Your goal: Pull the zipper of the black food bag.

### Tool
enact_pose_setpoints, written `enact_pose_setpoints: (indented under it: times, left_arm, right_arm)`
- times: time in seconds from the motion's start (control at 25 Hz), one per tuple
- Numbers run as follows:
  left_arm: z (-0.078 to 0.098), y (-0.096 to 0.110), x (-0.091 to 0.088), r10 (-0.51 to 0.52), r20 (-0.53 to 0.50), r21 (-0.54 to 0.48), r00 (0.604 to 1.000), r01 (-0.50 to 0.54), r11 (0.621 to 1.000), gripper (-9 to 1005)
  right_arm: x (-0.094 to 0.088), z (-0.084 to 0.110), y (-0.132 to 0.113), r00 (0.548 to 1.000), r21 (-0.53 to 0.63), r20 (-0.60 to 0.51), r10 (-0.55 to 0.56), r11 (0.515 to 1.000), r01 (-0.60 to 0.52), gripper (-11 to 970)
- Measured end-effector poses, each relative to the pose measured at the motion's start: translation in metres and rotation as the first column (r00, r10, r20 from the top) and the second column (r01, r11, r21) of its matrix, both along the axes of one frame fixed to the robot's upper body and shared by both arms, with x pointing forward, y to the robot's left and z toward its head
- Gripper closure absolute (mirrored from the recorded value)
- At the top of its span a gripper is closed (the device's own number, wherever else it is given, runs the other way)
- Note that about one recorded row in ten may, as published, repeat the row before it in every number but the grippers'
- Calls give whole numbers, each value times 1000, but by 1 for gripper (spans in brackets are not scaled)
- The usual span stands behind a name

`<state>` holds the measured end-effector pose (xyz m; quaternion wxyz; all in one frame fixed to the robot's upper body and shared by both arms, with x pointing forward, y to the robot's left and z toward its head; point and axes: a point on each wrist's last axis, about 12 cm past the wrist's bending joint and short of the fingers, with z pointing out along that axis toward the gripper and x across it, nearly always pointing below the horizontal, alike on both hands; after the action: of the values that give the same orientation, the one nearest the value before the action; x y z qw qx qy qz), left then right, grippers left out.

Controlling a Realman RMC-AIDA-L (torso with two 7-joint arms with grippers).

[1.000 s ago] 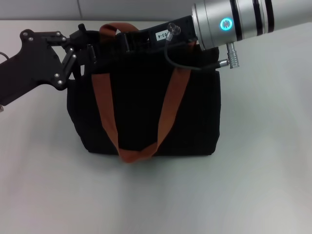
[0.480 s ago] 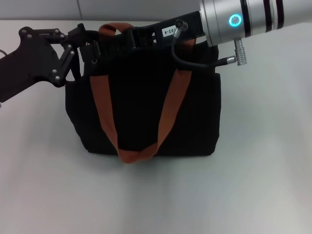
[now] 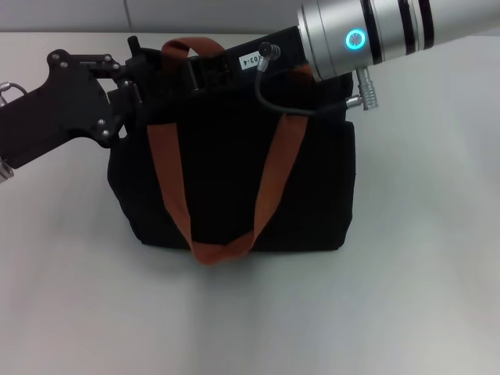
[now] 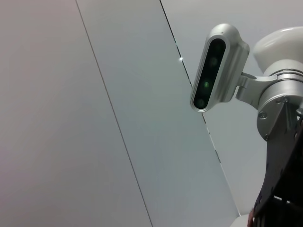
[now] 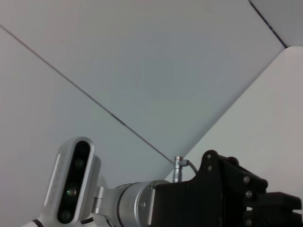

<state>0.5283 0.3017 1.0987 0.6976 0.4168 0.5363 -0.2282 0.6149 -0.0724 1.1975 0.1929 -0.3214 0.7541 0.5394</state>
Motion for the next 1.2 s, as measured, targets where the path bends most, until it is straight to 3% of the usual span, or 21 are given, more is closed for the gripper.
enact_pose_setpoints:
  times: [0.88,1.2]
  left_arm:
    - [0,0,1,7,-4,-3,1000,-7,1000,913]
    - [0,0,0,6,-4,-3,1000,-6,1000,911]
  right_arm:
    - [4,-10,-6,998,-17,-22,-52,999,51,176]
    - [5,-13,-7,998,-20,-25,-65,998,65,426]
